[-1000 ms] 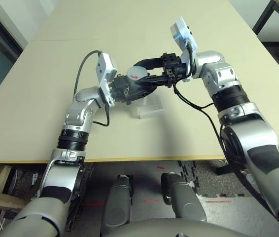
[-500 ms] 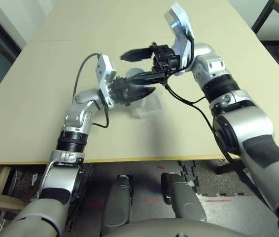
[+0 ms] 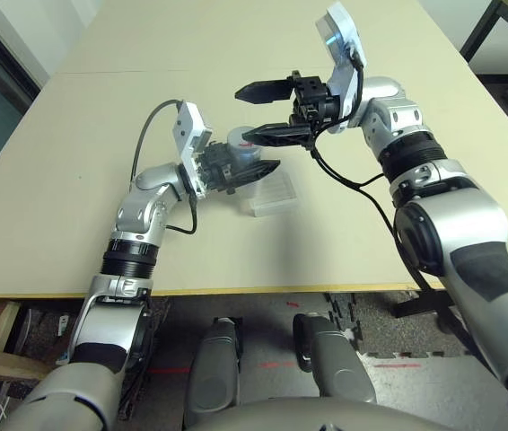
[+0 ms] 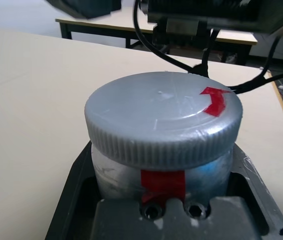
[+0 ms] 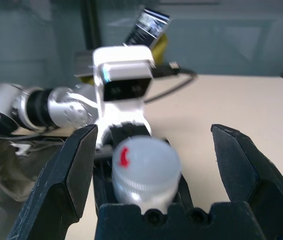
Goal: Pour the medicine from the bottle into the box.
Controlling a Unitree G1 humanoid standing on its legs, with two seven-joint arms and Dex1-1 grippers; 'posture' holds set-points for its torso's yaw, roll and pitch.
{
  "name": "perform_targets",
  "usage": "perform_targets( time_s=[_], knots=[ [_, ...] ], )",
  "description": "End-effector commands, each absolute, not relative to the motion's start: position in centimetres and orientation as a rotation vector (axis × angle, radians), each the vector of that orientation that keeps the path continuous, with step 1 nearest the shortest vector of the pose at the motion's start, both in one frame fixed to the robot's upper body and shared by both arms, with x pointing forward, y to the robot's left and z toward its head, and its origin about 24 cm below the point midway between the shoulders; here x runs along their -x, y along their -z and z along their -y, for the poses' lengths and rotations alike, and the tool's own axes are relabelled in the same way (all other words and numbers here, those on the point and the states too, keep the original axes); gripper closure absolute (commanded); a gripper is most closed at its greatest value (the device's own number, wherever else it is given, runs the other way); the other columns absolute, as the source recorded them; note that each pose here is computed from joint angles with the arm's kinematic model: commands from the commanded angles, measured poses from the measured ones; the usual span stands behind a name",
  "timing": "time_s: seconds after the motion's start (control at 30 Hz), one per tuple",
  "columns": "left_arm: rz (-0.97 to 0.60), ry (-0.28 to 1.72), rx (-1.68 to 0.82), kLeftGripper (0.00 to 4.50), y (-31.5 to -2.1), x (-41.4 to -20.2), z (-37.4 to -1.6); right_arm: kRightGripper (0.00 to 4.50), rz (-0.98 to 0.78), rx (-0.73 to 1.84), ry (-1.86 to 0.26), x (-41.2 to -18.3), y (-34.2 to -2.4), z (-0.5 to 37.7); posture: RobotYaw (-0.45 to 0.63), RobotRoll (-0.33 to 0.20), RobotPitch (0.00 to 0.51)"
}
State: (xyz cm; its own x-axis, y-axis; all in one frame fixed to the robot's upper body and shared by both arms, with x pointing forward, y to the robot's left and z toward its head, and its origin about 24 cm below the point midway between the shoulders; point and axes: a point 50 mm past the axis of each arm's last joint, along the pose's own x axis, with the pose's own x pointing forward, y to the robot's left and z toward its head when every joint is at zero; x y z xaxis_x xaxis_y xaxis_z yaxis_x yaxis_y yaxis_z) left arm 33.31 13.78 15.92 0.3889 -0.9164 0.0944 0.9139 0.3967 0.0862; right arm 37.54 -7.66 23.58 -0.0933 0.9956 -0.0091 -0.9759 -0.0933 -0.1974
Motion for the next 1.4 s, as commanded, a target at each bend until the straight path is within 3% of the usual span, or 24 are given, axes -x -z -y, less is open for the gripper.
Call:
perform_targets(
  time_s=[0.03,1.4],
  knots=[
    [0.132,1.157,-0.032,1.83,-15.9,-33.5,-13.8,0.00,0.144,0.184,-1.647,-37.5,-23.0,7.9,-0.06,0.000,0.161],
    [0.156,1.180,-0.040,1.83,-16.2,-33.5,-13.1,0.00,0.092,0.160,-1.596,-37.5,-21.5,5.0,-0.05,0.000,0.159]
  ],
)
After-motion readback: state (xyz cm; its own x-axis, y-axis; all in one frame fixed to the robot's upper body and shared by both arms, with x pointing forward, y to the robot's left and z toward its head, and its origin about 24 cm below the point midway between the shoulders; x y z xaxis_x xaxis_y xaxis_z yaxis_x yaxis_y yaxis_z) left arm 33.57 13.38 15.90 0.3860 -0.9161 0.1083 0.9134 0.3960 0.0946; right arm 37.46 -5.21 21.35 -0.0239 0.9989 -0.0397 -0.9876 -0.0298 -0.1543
